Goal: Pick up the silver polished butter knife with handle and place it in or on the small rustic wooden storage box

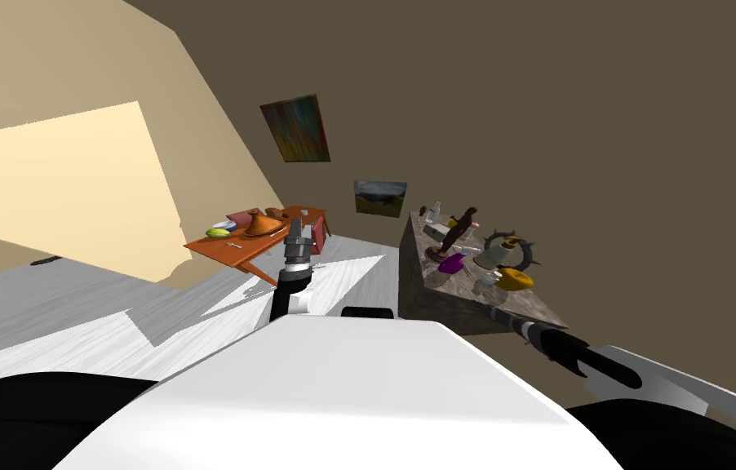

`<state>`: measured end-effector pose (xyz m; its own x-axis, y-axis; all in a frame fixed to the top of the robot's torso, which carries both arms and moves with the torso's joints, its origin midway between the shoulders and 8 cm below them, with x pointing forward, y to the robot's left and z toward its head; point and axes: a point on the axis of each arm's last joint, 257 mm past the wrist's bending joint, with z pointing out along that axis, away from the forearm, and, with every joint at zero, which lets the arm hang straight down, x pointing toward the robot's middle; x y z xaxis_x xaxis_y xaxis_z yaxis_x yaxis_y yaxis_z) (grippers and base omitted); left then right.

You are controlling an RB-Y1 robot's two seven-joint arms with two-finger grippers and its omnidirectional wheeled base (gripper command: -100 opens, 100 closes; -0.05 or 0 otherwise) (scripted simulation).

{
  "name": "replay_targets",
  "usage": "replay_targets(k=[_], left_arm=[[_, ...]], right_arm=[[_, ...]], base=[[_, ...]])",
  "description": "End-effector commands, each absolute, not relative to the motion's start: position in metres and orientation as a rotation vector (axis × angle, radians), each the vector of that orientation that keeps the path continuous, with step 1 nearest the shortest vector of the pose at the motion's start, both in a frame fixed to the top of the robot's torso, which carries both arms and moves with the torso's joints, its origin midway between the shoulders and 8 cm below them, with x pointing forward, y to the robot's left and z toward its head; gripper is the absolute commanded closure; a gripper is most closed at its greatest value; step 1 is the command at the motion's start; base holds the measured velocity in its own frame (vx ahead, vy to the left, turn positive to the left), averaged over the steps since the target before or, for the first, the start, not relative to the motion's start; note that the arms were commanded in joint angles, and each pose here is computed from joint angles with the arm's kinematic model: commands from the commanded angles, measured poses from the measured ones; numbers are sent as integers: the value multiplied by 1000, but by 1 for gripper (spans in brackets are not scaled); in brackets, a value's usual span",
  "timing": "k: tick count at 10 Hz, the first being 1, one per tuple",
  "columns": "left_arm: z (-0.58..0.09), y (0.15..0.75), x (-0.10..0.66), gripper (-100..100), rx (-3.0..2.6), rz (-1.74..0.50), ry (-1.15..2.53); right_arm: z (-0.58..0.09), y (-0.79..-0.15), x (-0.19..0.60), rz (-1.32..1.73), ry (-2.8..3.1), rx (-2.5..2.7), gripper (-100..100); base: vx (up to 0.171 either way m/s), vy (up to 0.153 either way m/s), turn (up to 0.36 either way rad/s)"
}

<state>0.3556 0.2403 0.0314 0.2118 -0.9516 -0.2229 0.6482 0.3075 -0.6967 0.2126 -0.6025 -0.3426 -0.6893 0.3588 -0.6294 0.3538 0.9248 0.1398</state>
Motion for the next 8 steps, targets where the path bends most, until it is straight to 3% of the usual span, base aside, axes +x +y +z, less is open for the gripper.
replay_targets(k=[1, 3, 8], left_arm=[[31, 240, 356, 0, -517, -1182, 705], [31, 240, 356, 0, -517, -1182, 705], [31, 240, 356, 0, -517, -1182, 705]], right_arm=[[-343, -618, 203, -55, 2439, 478, -100], [-340, -630, 197, -114, 2482, 444, -100], [-335, -664, 175, -274, 2595, 386, -100]], base=[[101, 24, 70], [97, 14, 43], [176, -29, 92]])
